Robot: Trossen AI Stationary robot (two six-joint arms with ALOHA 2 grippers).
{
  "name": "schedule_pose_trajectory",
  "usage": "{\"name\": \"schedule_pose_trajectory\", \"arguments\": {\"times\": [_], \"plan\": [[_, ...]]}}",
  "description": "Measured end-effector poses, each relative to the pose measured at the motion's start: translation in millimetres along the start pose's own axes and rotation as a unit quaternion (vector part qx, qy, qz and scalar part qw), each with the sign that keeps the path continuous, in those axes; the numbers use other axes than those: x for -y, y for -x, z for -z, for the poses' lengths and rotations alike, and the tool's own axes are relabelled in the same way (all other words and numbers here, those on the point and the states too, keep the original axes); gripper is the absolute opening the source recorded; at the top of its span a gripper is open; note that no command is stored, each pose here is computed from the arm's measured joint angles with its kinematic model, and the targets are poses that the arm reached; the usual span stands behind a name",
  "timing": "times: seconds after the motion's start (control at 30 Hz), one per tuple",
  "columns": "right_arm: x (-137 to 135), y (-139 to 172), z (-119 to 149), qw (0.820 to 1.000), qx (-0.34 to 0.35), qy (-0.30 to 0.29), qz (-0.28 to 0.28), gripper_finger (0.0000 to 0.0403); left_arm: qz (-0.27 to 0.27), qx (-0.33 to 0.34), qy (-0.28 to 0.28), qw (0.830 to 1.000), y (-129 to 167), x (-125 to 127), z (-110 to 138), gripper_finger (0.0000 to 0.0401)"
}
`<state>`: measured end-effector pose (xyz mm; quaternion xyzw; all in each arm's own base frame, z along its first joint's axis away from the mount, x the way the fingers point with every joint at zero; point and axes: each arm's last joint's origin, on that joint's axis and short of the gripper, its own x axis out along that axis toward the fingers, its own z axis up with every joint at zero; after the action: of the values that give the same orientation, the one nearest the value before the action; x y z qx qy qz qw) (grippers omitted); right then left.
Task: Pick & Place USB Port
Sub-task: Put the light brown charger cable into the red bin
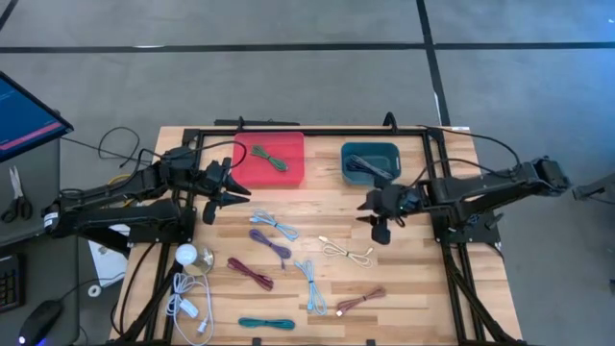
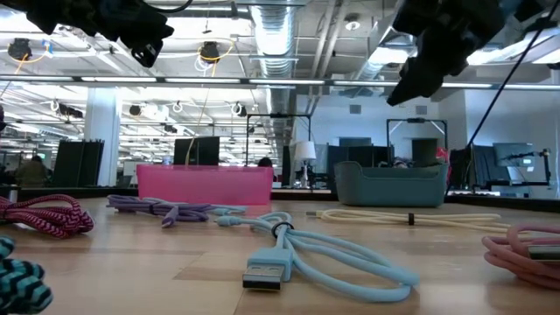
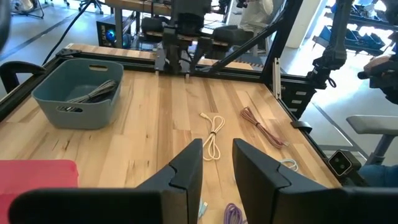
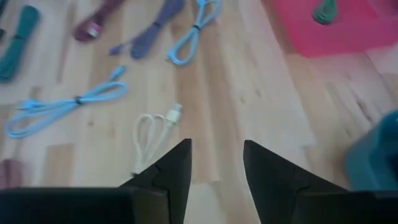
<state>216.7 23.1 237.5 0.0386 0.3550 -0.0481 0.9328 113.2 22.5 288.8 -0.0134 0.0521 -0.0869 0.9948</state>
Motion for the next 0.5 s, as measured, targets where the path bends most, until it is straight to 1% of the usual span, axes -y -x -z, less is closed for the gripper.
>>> {"name": "schedule_pose_trajectory", "arguments": {"times": [0.13,0.4,0.5], "plan": [[-10,2,1,1.000,0.003,-0.006,-0.018,0.0142,0.000,0.000,0.000,1.000,0,0,0,0.0087],[-30,6,6,0.998,0.002,0.023,-0.055,0.0142,0.000,0.000,0.000,1.000,0,0,0,0.0087],[-38,8,4,0.997,0.017,0.031,-0.073,0.0136,0.000,0.000,0.000,1.000,0,0,0,0.0087]]}}
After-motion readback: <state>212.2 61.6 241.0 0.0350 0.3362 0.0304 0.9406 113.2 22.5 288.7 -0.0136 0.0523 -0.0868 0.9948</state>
